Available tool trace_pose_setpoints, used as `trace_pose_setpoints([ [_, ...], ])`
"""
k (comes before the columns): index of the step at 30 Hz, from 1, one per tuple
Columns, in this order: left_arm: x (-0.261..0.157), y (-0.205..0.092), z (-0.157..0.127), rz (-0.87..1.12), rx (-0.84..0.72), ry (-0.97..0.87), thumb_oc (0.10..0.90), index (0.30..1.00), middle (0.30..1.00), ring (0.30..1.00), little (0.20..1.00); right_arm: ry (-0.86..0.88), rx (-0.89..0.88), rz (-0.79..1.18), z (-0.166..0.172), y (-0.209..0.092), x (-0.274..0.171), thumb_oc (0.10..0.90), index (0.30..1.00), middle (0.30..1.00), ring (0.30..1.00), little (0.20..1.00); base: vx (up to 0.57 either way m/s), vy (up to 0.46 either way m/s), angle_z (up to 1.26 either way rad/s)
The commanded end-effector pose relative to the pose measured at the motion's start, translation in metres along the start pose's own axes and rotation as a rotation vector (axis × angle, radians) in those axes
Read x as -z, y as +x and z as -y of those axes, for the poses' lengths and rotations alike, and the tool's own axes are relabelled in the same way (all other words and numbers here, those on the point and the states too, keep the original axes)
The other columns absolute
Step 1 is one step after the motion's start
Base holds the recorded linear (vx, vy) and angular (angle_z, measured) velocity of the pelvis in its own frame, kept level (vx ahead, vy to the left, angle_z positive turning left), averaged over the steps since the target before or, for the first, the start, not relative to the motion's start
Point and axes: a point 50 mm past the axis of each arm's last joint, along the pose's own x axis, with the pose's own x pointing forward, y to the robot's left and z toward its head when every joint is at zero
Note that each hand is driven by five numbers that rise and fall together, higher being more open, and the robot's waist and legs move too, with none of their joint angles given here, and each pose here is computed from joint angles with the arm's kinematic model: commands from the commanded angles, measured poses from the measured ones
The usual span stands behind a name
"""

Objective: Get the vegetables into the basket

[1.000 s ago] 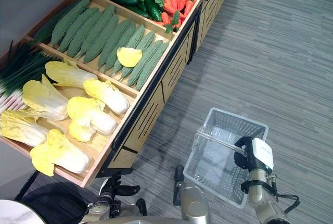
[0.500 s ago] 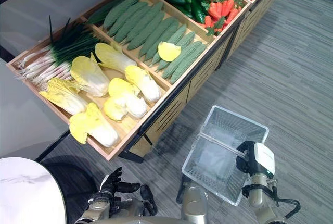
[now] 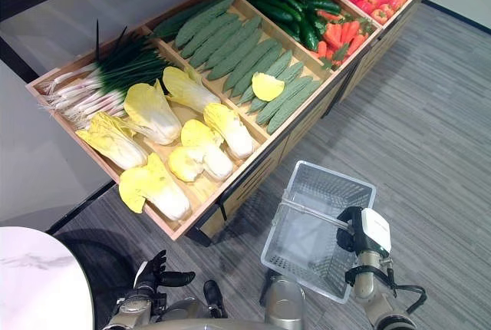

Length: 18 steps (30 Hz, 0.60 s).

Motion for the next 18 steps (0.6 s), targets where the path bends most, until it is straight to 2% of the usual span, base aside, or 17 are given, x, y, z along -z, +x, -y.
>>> trace_pose_setpoints([
  [1, 0.011, -0.005, 0.000, -0.007, -0.002, -0.002, 0.900, 1.000, 1.000, 1.000, 1.000, 0.077, 0.200, 0.096, 0.035, 0.025, -0.022, 0.400, 0.300, 0.300, 0.300, 0.300, 0.01, -0.199, 0.56],
  [9, 0.009, -0.002, -0.015, -0.009, -0.039, -0.002, 0.900, 1.000, 1.000, 1.000, 1.000, 0.078, 0.183, 0.057, 0.030, 0.022, -0.017, 0.400, 0.300, 0.300, 0.300, 0.300, -0.01, -0.247, 0.46],
  [18, 0.008, -0.004, -0.001, 0.000, -0.041, -0.050, 0.900, 1.000, 1.000, 1.000, 1.000, 0.017, 0.211, 0.112, 0.048, 0.024, -0.013, 0.400, 0.300, 0.300, 0.300, 0.300, -0.06, -0.322, 0.21],
])
